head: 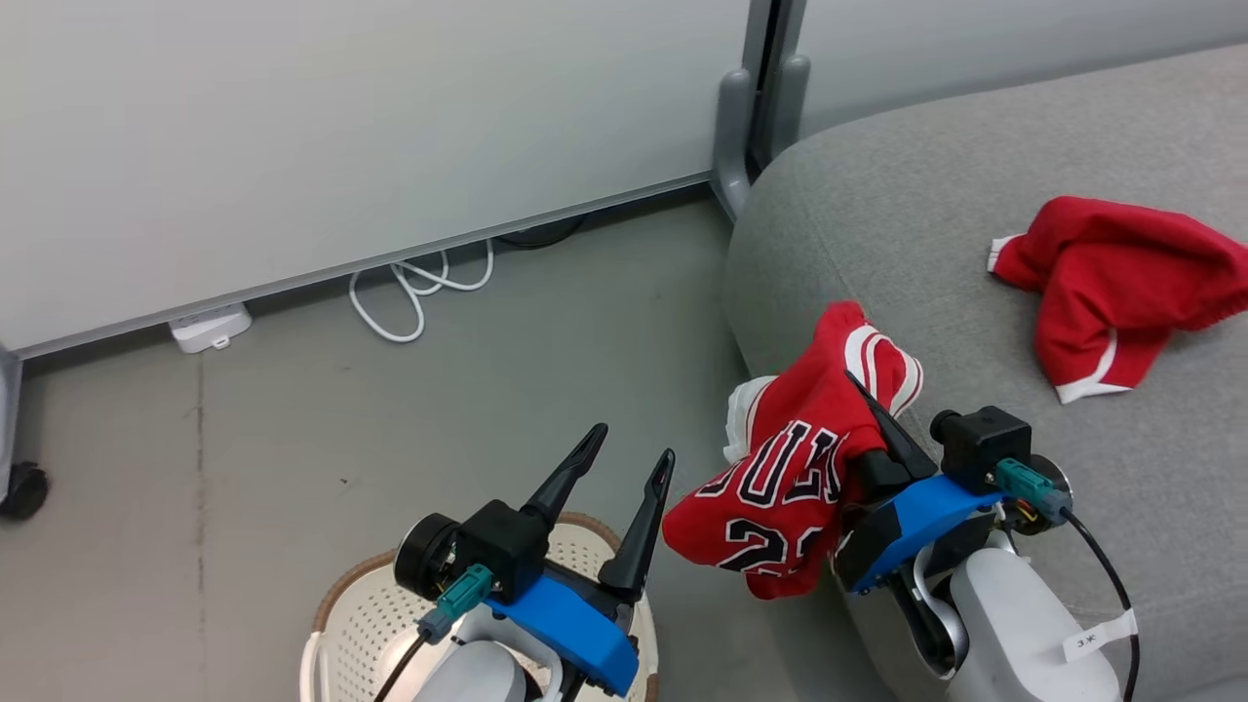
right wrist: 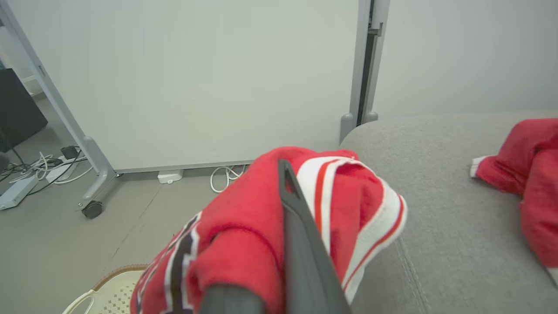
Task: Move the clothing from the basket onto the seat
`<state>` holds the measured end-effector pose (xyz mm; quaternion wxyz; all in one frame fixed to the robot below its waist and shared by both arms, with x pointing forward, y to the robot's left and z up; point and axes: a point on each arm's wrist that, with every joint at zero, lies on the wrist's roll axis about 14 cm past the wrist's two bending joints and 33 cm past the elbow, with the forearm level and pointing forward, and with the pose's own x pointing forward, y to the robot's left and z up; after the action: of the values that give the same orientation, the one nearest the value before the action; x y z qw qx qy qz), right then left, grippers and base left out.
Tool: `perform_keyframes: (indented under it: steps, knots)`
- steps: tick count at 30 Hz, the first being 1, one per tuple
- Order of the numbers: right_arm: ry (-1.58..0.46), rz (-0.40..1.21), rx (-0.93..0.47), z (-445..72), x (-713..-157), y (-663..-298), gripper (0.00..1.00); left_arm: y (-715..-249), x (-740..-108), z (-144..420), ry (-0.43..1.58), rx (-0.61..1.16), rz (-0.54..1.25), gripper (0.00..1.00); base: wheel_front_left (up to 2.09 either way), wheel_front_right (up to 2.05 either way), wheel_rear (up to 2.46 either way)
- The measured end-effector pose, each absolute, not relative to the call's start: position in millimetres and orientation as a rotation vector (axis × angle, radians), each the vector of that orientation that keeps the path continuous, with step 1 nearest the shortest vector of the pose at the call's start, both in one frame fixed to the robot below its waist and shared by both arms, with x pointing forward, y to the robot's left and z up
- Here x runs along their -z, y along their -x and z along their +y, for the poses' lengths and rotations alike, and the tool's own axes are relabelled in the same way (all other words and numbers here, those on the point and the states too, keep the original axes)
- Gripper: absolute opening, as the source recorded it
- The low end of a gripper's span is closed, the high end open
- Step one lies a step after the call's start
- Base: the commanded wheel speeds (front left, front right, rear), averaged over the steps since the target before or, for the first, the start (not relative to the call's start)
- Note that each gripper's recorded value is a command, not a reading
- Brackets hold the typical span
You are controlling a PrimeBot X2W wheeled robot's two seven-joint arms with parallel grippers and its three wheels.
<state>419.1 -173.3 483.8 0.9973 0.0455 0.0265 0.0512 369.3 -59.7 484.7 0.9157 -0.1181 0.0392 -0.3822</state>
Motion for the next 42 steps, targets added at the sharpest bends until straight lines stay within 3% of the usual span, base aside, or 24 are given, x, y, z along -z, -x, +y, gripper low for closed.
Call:
perform_keyframes:
  steps: [21, 42]
  knots:
    - [-0.087, 0.048, 0.146, -259, -486, -370, 0.00, -350, -482, -135, 0.259, 1.031, 0.112, 1.00, 0.00, 0.00, 0.00]
    - [-0.094, 0.053, 0.240, -286, -484, -344, 0.00, -337, -476, -161, 0.247, 1.140, 0.132, 1.00, 0.00, 0.00, 0.00]
